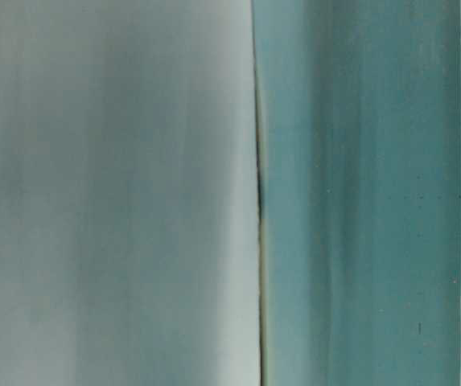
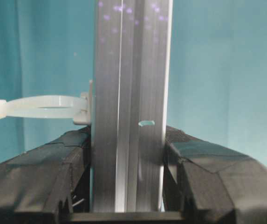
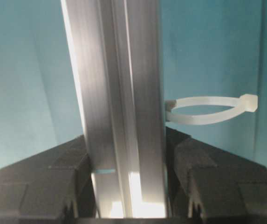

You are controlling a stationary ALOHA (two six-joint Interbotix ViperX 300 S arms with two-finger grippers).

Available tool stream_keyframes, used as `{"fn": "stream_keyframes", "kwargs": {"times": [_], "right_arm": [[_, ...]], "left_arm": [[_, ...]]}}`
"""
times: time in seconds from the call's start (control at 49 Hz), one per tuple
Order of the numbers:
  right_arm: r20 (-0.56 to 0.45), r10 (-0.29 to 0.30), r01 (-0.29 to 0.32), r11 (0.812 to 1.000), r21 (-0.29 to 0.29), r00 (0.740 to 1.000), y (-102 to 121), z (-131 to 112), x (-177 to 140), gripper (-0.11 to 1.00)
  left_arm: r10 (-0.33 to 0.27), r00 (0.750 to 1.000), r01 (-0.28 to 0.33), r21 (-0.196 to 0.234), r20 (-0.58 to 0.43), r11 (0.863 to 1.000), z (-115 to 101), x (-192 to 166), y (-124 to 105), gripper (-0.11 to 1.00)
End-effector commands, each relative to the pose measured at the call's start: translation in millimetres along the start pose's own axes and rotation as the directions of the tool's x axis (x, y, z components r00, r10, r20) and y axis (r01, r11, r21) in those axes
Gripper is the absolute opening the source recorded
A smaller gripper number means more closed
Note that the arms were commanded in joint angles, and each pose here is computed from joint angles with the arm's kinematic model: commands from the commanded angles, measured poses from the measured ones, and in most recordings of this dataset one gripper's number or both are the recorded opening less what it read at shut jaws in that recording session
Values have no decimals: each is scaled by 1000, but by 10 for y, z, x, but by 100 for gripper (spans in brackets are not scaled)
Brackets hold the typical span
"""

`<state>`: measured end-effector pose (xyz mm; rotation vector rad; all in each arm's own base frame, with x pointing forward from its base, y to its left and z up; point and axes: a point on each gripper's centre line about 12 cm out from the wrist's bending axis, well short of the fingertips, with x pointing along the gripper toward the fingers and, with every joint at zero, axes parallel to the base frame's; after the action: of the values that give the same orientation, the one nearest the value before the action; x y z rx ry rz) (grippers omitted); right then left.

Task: Lift the large metal rail with both hands.
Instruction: 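Lift the rail upward with both grippers together, then lower the held rail back onto the table with both grippers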

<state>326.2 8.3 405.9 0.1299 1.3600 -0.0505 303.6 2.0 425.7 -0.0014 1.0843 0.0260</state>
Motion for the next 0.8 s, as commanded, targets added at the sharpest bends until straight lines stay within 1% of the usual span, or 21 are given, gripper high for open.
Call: {"fn": "stream_keyframes", "kwargs": {"times": [0.0,0.265,0.347,0.47,0.776], "right_arm": [[58,5,-6,1000,14,998,-12,33,-141,40],[61,6,-6,1000,10,998,-7,28,-170,40],[70,-2,2,1000,11,998,-16,30,-199,40],[81,-14,13,1000,14,997,-35,24,-235,40],[69,-15,15,1000,13,998,-38,16,-198,40]], "left_arm": [[7,998,-7,-3,60,1000,56,-137,18,36],[7,999,-6,-15,49,1000,-48,-136,20,36],[7,999,-6,-16,46,1000,-63,-125,20,36],[7,999,-6,-18,40,1000,-72,-107,19,36],[7,999,-6,-16,37,1000,-76,-102,19,36]]}}
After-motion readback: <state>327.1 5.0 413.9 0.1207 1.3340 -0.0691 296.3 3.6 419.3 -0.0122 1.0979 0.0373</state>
